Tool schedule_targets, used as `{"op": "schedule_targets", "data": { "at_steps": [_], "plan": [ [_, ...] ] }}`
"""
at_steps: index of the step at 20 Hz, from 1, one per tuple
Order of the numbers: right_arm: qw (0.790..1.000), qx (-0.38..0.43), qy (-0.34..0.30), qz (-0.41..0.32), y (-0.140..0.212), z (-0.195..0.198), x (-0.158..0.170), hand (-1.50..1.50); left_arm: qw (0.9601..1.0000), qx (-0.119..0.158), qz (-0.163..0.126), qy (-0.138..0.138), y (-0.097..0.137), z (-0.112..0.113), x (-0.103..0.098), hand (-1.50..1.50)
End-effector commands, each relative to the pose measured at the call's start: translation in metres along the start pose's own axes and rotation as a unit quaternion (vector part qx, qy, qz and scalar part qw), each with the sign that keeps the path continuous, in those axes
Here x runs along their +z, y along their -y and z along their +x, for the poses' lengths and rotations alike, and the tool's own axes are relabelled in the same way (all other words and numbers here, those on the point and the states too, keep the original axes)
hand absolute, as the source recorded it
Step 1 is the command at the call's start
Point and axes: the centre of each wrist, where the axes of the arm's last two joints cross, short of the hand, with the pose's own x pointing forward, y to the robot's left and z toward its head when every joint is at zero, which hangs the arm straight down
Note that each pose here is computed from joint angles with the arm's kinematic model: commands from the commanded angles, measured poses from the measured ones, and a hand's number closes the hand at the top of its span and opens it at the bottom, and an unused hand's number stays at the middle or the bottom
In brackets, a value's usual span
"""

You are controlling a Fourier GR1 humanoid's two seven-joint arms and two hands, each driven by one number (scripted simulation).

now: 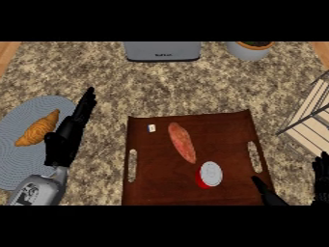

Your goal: Pick the can from the tray and place it in the tiered shelf

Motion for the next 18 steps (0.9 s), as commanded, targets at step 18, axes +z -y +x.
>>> {"op": "schedule_targets", "data": {
  "at_steps": [18],
  "plan": [
    [0.895,0.352,-0.095,0.259,0.012,0.128,0.009,-1.5,0.9998,-0.004,-0.022,0.001,0.026,0.002,-0.013,0.0]
  ]
}}
